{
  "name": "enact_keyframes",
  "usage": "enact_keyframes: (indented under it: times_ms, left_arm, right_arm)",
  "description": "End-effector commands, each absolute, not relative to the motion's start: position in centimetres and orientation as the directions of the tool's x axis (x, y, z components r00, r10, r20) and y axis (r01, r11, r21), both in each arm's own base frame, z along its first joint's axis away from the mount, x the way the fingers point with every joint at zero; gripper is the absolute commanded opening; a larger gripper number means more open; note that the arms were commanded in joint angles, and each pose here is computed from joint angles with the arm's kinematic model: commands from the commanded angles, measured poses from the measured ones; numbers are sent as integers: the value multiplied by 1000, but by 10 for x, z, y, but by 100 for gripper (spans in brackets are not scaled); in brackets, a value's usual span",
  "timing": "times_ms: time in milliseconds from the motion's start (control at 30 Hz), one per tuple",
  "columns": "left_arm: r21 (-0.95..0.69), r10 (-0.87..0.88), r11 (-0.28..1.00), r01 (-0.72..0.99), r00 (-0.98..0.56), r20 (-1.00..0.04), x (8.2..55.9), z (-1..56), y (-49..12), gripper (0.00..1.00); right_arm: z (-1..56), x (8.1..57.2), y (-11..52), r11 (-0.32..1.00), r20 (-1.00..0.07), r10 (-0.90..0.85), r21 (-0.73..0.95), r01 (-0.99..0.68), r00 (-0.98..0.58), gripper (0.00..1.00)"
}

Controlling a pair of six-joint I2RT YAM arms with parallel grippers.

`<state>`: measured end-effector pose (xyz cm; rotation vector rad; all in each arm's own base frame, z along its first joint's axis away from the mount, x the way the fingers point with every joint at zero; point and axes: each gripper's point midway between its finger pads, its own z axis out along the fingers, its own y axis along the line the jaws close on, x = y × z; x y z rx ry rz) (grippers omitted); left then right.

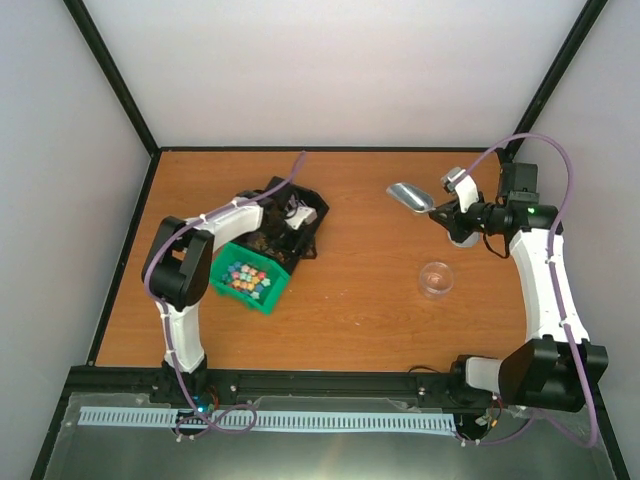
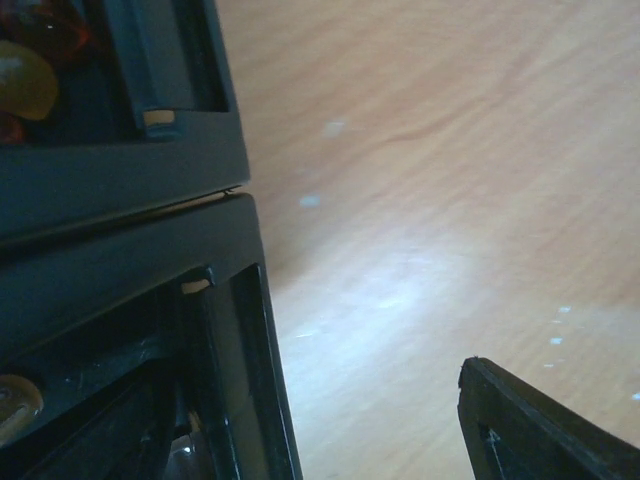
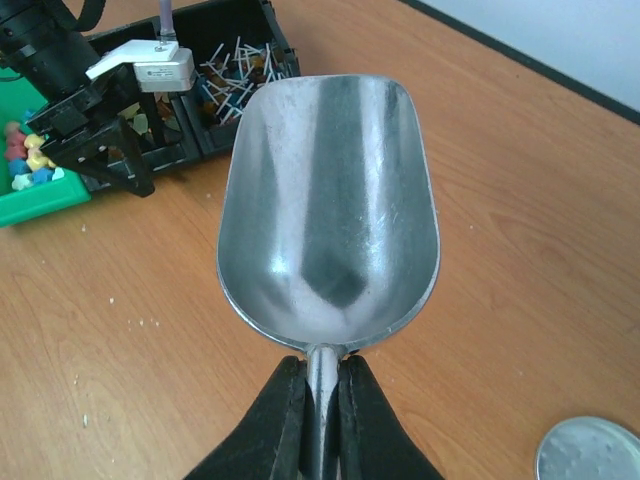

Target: Pack the candies

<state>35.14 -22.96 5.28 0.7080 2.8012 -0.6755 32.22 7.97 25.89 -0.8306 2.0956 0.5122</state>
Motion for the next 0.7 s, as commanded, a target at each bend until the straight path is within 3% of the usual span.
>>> enact_keyframes:
  times_ms: [0, 233, 533, 667]
  left_arm:
    - [-475, 418, 719, 508, -861, -288, 334, 65, -282, 78]
    - [-489, 461, 660, 570, -822, -336, 324, 77, -330, 81]
    - [-393, 542, 586, 708, -703, -460, 324, 127, -325, 99]
    - [-363, 585, 545, 756, -652, -482, 316, 149, -317, 100]
  right_arm:
    - [260, 311, 71, 683, -780, -415, 73, -726, -468, 3]
    - [257, 295, 49, 690, -725, -477, 41, -722, -497, 3]
    - [247, 262, 9, 698, -663, -529, 15, -716, -529, 3]
    - [257, 253, 21, 665, -700, -523, 21, -747, -486, 3]
